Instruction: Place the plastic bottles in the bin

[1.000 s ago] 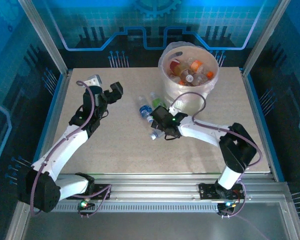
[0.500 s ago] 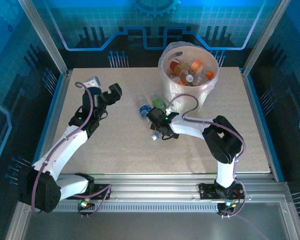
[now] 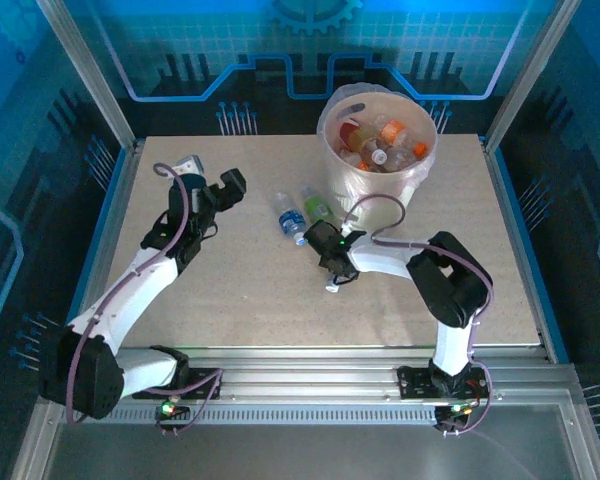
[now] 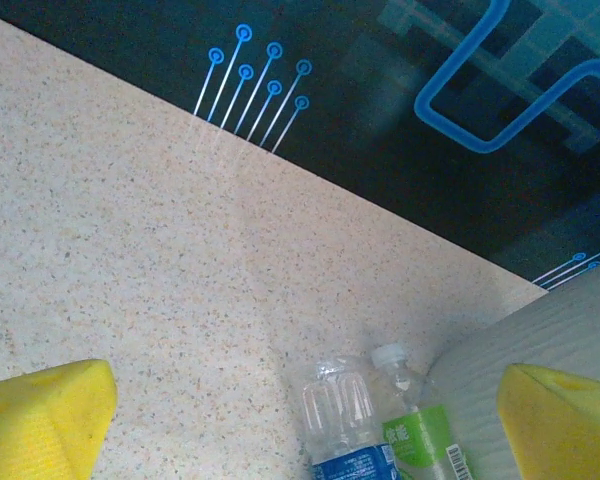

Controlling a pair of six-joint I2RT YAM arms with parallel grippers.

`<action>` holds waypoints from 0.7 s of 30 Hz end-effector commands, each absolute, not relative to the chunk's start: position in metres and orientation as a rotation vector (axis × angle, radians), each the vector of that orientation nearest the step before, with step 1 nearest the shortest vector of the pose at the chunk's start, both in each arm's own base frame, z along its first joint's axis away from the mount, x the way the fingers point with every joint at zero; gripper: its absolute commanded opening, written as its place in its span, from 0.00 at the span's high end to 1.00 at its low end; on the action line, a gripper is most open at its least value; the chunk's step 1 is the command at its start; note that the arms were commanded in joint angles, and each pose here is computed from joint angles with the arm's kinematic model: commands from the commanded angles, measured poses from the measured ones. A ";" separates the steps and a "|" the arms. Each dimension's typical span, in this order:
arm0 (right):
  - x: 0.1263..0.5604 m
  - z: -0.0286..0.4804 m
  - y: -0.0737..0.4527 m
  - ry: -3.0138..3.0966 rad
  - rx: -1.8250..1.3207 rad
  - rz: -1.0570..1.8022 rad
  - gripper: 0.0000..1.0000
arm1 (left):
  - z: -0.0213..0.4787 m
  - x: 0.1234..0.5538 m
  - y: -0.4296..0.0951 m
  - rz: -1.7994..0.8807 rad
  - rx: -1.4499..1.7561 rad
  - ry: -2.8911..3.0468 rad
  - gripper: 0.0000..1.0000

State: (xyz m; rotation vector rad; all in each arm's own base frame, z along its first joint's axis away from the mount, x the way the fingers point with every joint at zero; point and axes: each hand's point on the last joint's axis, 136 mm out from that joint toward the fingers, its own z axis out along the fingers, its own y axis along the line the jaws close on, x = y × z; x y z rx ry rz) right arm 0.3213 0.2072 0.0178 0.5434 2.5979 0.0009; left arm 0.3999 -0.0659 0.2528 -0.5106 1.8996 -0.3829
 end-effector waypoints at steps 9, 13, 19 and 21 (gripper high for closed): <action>0.253 0.046 0.103 2.578 0.713 -0.205 0.64 | 0.242 0.410 -0.068 -0.426 -0.558 1.916 0.01; 0.242 0.094 0.067 2.487 0.719 -0.244 0.67 | 0.231 0.412 -0.070 -0.431 -0.582 1.945 0.01; 0.241 0.198 0.024 2.279 0.674 -0.165 0.69 | 0.214 0.414 -0.078 -0.475 -0.595 1.995 0.01; 0.244 0.230 0.019 2.221 0.629 -0.116 0.69 | 0.208 0.415 -0.083 -0.496 -0.597 2.016 0.01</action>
